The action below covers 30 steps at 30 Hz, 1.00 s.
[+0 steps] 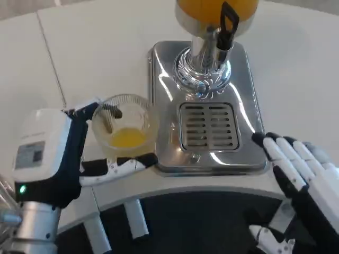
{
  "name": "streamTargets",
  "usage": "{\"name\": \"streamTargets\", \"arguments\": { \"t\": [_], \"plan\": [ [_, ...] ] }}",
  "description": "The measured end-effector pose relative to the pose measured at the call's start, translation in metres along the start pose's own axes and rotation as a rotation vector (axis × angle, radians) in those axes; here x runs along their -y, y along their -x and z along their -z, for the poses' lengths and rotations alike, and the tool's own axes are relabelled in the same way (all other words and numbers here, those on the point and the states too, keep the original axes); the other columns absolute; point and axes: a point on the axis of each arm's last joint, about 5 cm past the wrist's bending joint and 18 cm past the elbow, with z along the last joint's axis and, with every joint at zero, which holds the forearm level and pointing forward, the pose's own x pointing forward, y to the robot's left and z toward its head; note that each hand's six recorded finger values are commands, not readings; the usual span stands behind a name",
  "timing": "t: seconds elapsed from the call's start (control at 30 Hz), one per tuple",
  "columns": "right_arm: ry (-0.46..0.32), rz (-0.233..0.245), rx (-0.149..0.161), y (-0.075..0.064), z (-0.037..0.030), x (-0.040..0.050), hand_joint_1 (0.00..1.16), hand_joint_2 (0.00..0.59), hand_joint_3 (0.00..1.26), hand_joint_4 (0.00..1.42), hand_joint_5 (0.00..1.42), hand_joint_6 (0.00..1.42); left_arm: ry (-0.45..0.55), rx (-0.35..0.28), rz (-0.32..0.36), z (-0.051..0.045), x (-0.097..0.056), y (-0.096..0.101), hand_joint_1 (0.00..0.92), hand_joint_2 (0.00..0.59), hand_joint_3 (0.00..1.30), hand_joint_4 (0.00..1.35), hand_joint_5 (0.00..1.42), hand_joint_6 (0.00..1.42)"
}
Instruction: Grasp the cup under the faucet to collect the drink, then remove the cup.
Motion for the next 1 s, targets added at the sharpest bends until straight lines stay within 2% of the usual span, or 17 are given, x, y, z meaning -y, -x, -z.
{"name": "streamTargets", "arguments": {
  "t": [0.17, 0.33, 0.5, 0.73, 1.0],
  "plan": [
    [0.015, -0.013, -0.008, 0.001, 0.0028, -0.0024, 0.25, 0.483, 0.0, 0.0, 0.0, 0.0, -0.001, 0.023, -0.009, -0.0024, -0.008, 0.007, 0.635, 0.0, 1.13, 1.2, 1.42, 1.42],
    [0.037, -0.004, 0.009, 0.0, 0.0029, -0.003, 0.24, 0.483, 0.0, 0.0, 0.0, 0.0, -0.001, 0.051, -0.014, -0.0048, -0.017, 0.018, 0.635, 0.0, 1.13, 1.2, 1.42, 1.42],
    [0.056, 0.008, 0.032, 0.0, 0.0025, -0.0039, 0.21, 0.49, 0.0, 0.0, 0.0, 0.0, -0.007, 0.05, -0.006, -0.0067, -0.025, 0.028, 0.635, 0.0, 1.13, 1.2, 1.42, 1.42],
    [0.063, 0.014, 0.043, 0.0, 0.0024, -0.0089, 0.21, 0.489, 0.0, 0.0, 0.0, 0.0, 0.019, 0.081, 0.015, -0.0171, -0.032, 0.044, 0.63, 0.0, 1.13, 1.2, 1.42, 1.42],
    [0.067, 0.065, 0.053, 0.003, 0.0003, -0.0148, 0.19, 0.505, 0.0, 0.0, 0.0, 0.0, 0.032, 0.095, 0.019, -0.024, -0.038, 0.055, 0.628, 0.0, 1.13, 1.2, 1.42, 1.42]
  ]
}}
